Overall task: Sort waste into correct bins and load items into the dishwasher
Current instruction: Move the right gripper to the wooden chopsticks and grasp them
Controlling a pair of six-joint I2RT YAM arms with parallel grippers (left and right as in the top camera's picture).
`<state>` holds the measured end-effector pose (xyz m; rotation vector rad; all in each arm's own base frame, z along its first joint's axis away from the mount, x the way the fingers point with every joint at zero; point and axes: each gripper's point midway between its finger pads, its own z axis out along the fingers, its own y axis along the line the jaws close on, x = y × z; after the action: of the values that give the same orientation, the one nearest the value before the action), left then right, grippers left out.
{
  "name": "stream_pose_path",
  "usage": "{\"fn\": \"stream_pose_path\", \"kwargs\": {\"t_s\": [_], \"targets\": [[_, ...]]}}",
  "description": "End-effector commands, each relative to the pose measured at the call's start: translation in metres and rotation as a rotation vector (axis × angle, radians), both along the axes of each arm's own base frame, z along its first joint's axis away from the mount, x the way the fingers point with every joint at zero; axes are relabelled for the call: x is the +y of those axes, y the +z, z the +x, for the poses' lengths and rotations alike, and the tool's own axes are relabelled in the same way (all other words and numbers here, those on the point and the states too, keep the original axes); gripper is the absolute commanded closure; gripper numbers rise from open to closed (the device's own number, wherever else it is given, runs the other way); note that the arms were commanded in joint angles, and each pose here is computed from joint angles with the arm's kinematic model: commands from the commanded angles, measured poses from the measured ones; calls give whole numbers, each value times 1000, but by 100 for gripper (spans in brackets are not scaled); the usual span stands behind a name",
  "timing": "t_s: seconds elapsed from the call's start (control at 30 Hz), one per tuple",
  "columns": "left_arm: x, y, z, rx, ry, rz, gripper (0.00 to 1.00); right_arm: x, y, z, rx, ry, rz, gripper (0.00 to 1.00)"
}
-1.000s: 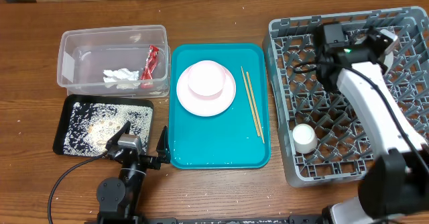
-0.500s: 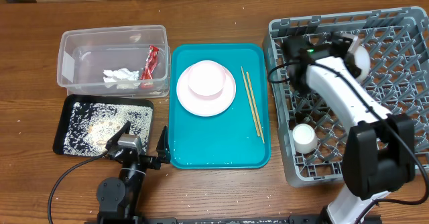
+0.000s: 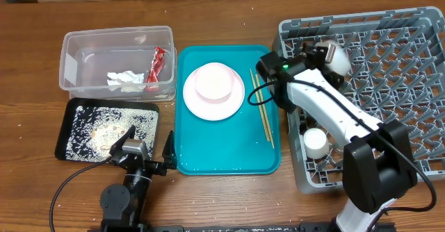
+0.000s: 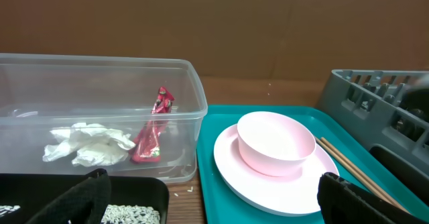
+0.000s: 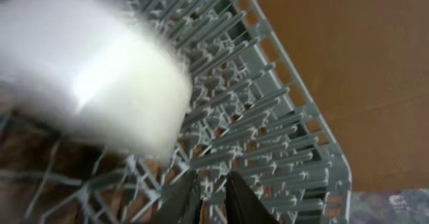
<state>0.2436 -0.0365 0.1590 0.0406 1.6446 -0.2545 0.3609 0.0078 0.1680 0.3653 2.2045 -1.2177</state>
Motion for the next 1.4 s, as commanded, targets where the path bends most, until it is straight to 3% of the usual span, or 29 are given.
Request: {"fn": "stream_pose_path", "kwargs": {"t_s": [0.0,0.17,0.27,0.4,0.53,0.63,0.7,0.8,0.87,1.17,1.37], "targets": [[-1,0,-1,-2,-7,-11,0,7,-4,-9,-49,-46,80,88],[-1,0,-1,-2,-7,-11,0,8,-11,-18,-32,-81,125,91],[-1,0,-1,-2,-7,-11,0,7,-13,-23,-27,-102,138,86],[-1,0,-1,-2,-7,-11,0,9,-3,-25,-35,-95,145,85],[-1,0,-1,-2,-7,-11,0,33,7,-26,-21,-42,254,81],[-1,0,-1,-2,-7,-11,0,77,-9,-25,165,143,392,78],[-1,0,-1,-2,-7,-11,0,128,-33,-30,375,365,565,75],[-1,0,-1,-2,-7,-11,0,204,-53,-52,602,708,833,62],[-1,0,-1,-2,-7,-11,0,224,-57,-55,624,795,906,53],[-1,0,-1,-2,-7,-11,0,202,-94,-34,555,740,933,46],[-1,0,-1,-2,-7,-11,0,187,-123,-28,557,710,956,48]]}}
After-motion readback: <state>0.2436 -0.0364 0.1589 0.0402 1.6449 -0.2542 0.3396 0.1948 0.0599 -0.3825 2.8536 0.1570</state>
